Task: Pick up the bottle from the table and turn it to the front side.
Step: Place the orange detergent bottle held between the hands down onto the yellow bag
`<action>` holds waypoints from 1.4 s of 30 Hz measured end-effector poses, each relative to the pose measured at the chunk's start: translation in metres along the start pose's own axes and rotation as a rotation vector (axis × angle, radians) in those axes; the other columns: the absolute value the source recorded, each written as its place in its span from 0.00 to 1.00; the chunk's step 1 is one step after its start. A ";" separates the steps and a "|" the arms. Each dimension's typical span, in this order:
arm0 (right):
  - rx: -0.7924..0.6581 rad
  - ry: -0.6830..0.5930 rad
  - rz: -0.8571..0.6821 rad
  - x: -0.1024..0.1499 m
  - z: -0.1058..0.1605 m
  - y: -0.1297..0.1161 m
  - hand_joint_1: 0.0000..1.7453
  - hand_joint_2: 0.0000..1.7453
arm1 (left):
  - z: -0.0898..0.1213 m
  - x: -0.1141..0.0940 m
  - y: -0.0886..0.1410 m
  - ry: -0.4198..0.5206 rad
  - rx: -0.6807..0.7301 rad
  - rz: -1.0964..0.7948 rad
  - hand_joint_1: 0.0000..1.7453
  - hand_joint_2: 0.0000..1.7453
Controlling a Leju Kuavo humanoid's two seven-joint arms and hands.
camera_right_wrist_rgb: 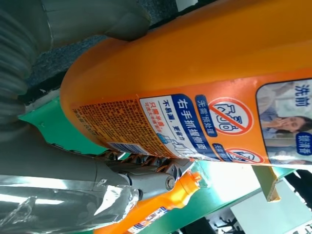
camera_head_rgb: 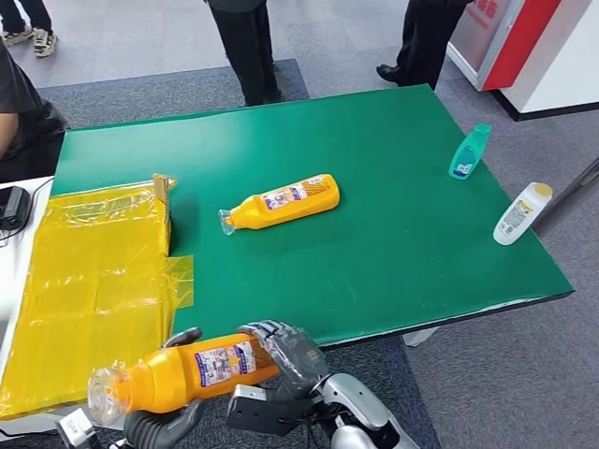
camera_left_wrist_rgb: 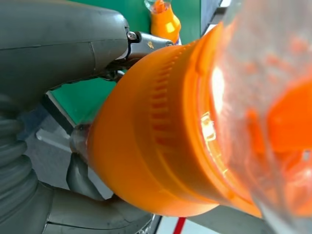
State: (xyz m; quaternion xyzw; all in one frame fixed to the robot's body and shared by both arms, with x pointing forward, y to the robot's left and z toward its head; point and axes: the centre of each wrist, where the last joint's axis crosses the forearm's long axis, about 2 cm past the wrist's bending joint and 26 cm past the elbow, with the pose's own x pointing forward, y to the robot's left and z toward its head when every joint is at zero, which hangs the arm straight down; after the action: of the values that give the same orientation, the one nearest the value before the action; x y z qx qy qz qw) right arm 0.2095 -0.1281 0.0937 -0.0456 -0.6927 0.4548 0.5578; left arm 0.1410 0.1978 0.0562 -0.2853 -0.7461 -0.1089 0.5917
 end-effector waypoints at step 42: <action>-0.143 0.086 -0.141 0.010 0.051 -0.003 0.00 1.00 | -0.007 0.101 0.058 -0.096 0.592 -1.267 1.00 1.00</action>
State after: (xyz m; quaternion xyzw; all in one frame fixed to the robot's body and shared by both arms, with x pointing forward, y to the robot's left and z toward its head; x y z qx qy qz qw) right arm 0.1652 -0.1539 0.1055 -0.0559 -0.7005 0.3613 0.6129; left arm 0.1646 0.2713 0.1433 0.3733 -0.7923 -0.2125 0.4332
